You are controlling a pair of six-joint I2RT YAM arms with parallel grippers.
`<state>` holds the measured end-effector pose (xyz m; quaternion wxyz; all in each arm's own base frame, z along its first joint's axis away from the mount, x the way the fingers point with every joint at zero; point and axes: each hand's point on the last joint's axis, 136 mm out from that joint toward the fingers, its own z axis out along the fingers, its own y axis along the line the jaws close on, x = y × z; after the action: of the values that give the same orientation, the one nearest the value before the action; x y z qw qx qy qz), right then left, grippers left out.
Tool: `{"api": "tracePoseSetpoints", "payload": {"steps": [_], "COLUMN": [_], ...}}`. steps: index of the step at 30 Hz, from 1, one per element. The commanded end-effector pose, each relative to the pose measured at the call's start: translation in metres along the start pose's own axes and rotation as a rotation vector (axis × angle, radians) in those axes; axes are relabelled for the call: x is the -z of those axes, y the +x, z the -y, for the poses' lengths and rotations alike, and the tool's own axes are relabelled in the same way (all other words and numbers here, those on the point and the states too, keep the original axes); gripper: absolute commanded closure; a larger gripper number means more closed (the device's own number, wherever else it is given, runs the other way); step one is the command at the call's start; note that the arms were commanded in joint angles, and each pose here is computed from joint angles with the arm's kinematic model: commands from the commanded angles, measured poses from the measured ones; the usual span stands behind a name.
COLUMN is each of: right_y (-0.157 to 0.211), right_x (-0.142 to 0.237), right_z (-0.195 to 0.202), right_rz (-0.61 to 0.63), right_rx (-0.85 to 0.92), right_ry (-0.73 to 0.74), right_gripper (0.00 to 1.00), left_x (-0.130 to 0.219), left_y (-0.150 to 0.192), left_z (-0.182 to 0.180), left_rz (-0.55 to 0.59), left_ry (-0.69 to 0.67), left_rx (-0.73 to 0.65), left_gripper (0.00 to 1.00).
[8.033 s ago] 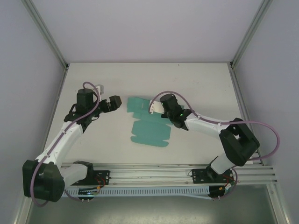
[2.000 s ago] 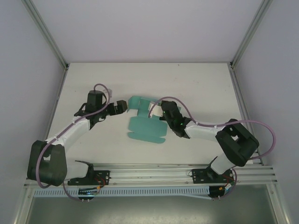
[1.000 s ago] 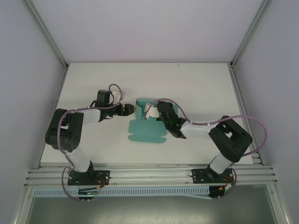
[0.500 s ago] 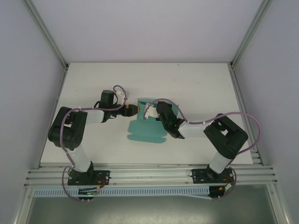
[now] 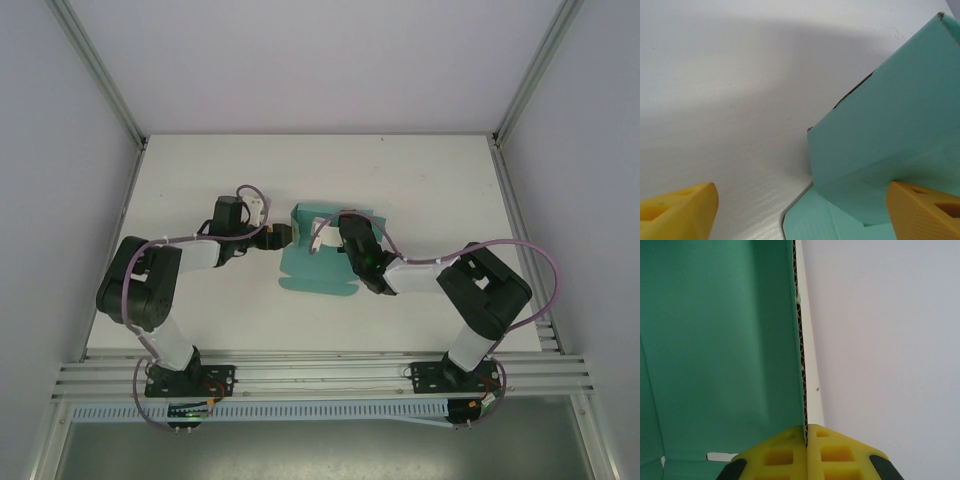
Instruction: Assemble paper box
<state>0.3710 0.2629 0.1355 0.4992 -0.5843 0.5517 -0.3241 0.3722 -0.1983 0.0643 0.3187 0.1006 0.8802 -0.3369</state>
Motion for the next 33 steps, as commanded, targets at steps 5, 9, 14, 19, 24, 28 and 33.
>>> {"api": "tracePoseSetpoints", "payload": {"steps": [5,9,14,19,24,28,33], "right_y": [0.001,0.004,0.003,0.000,-0.004,-0.007,-0.014], "right_x": [0.002,0.002,0.006,0.009,0.012,0.014,0.015], "right_z": [0.000,-0.015,-0.026,-0.022,-0.016,-0.018,-0.020], "right_rz": [0.002,-0.015,-0.014,-0.008,0.010,0.018,0.031], "right_rx": [0.021,0.032,-0.009,-0.020,-0.039,-0.038,-0.038], "right_ry": [0.072,0.087,0.100,0.110,0.102,0.073,0.062], "right_gripper": [1.00,1.00,1.00,1.00,1.00,1.00,1.00], "left_x": [0.008,0.004,0.002,-0.013,-0.022,-0.027,-0.032], "left_y": [0.001,0.007,0.001,0.004,0.004,-0.003,-0.014], "left_z": [0.023,0.033,0.031,0.030,0.031,0.024,0.023], "left_rz": [0.029,0.024,0.090,0.065,0.056,0.069,0.096], "left_ry": [0.106,0.192,0.177,0.190,0.170,0.128,0.089], "left_rx": [-0.081,-0.125,-0.200,-0.225,-0.253,-0.229,-0.234], "left_gripper": [0.15,0.19,0.26,0.29,0.29,0.29,0.31]}}
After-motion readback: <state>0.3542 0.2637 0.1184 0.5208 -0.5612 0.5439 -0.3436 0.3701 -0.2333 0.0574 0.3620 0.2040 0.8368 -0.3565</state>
